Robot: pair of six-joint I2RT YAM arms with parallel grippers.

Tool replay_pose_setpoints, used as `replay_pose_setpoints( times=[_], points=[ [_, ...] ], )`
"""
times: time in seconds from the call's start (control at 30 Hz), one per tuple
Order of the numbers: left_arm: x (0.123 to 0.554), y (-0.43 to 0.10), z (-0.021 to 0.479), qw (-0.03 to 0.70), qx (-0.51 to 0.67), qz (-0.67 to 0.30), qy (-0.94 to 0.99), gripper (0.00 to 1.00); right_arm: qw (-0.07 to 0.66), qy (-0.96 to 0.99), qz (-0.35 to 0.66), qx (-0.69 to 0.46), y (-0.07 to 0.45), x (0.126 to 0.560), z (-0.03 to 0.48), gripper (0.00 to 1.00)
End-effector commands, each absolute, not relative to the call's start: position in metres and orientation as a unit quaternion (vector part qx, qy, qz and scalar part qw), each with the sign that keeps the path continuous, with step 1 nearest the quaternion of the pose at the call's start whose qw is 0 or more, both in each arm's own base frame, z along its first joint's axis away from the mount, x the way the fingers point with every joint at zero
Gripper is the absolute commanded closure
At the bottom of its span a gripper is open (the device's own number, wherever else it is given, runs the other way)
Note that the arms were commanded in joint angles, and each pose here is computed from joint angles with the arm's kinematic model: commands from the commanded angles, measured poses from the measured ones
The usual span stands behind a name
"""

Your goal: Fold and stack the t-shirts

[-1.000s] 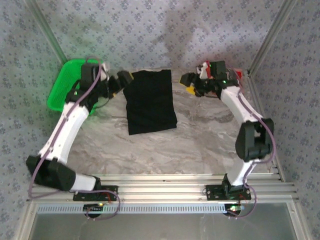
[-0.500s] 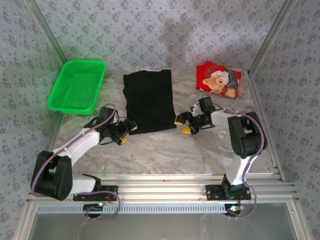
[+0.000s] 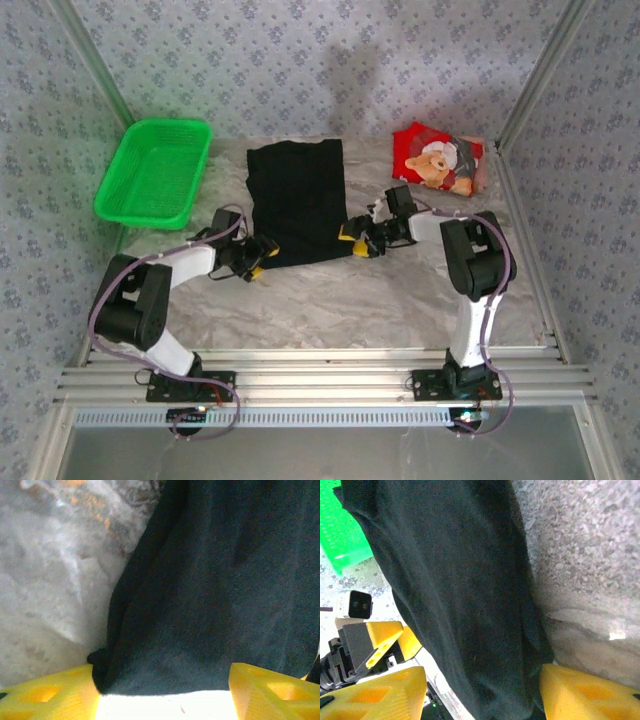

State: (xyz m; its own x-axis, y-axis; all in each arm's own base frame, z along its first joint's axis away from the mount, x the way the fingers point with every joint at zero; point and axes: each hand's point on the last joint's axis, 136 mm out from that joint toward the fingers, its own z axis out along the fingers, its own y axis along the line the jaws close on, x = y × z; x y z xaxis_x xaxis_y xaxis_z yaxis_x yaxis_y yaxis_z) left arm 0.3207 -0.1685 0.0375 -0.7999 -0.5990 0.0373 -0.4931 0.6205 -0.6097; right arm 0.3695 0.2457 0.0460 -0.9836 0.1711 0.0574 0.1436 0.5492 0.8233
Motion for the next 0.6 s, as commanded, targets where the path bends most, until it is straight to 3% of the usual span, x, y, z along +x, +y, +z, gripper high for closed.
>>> replay_pose_setpoints(
  times=[0.0,0.1,0.3,0.43,0.57],
  points=[
    [0.339,-0.165,0.039,0.108,-0.31,-0.304,0.894,0.37,-0.002,0.887,0.453,0.094,0.253,0.369,0.026,0.45],
    [0.337,-0.163,0.032,0.105,-0.309,-0.294,0.898,0.48,-0.008,0.888,0.449,0.095,0.255,0.369,0.023,0.57],
    [0.328,-0.159,0.033,0.104,-0.298,-0.272,0.909,0.79,-0.013,0.891,0.442,0.1,0.253,0.367,0.025,0.97],
    [0.311,-0.157,0.043,0.106,-0.275,-0.249,0.923,0.97,-0.023,0.894,0.435,0.104,0.247,0.346,0.04,1.0],
    [0.277,-0.158,0.046,0.1,-0.256,-0.219,0.936,1.0,-0.037,0.9,0.418,0.122,0.23,0.312,0.051,1.0]
  ],
)
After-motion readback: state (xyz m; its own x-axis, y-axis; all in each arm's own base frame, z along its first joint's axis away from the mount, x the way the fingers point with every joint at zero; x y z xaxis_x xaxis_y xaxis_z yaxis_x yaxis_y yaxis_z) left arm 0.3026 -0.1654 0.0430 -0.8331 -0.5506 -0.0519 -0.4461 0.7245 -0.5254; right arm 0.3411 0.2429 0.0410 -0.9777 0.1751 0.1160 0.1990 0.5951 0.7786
